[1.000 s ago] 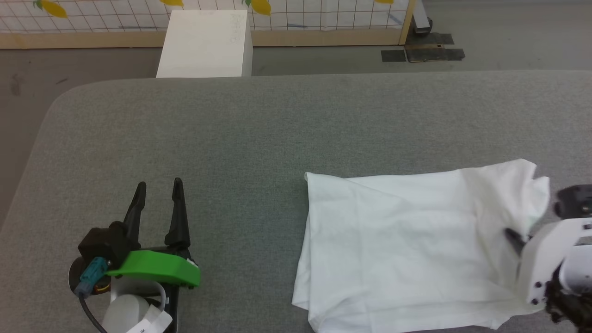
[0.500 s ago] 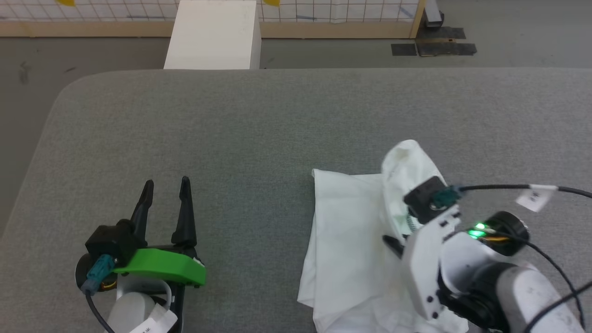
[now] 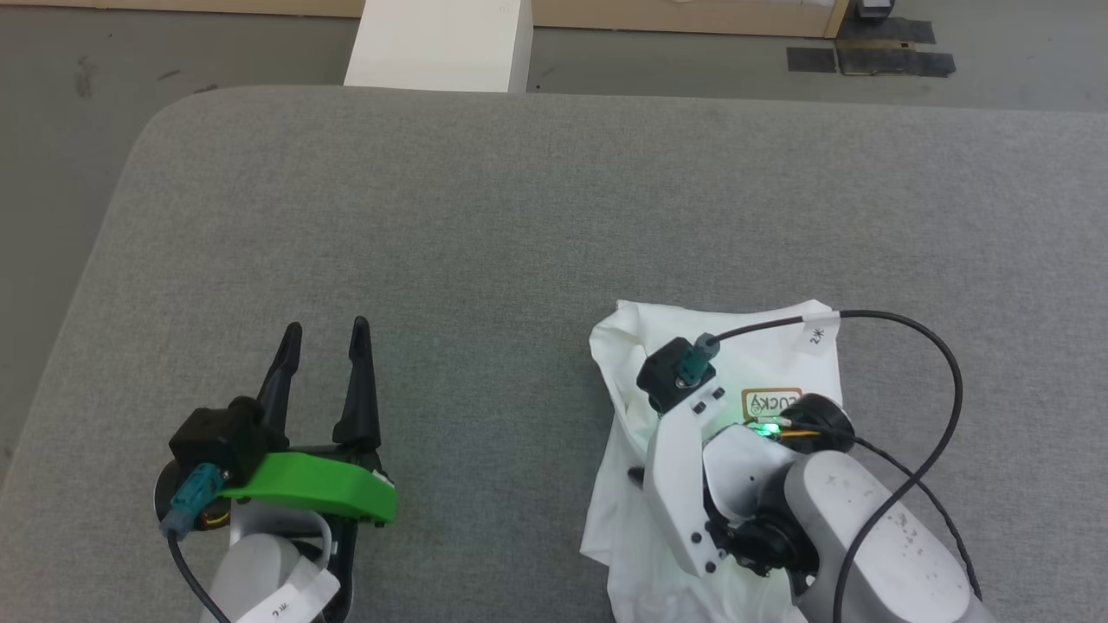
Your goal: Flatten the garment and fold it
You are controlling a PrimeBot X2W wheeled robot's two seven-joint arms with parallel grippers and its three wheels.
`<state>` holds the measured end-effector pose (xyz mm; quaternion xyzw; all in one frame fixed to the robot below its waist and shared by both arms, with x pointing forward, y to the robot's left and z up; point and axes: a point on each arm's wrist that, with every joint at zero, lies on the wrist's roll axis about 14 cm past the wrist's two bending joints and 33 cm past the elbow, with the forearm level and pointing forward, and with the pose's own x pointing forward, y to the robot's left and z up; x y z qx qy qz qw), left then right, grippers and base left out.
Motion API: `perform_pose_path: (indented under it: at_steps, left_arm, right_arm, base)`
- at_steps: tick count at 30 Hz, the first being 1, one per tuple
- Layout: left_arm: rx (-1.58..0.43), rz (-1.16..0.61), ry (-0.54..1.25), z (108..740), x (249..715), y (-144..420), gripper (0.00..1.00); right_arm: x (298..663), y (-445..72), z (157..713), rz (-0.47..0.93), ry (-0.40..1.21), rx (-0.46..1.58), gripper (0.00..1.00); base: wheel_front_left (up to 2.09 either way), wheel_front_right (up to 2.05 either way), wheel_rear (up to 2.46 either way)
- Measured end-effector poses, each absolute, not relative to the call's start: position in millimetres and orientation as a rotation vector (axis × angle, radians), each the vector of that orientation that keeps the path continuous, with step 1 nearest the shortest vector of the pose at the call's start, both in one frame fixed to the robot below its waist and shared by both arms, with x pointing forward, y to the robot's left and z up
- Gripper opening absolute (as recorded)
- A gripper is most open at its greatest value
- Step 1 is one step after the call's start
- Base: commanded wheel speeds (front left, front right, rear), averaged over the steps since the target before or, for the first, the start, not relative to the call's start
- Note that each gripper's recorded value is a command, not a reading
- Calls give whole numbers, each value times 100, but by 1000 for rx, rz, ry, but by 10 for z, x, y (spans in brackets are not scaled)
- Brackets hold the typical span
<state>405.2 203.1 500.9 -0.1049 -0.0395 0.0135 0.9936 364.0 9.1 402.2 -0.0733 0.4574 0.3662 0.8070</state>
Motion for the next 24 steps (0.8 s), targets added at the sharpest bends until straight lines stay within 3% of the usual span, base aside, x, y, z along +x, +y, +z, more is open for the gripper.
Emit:
perform_pose_path:
  at_steps: [1,6,12,15,18,24]
  left_arm:
    - [-210,29,-77,5002,4050,2035,100]
    - [-212,28,-79,5013,4046,2030,100]
    - [-215,21,-96,5069,4065,1995,100]
    - [-218,11,-111,5118,4093,1963,100]
    - [-221,-7,-122,5157,4124,1902,100]
    - [-228,-44,-137,5216,4161,1772,100]
  right_arm:
    - [3647,114,4016,787,977,-148,100]
    - [3732,216,4166,799,890,-73,100]
    - [4126,172,4947,749,515,100,100]
    - [4299,-94,5376,665,290,176,100]
    - [4333,-431,5537,564,166,249,100]
    - [4232,-1152,5423,333,100,380,100]
  base:
    - [0,0,0]
    - [0,0,0]
    - [0,0,0]
    - [0,0,0]
    - [0,0,0]
    - [0,0,0]
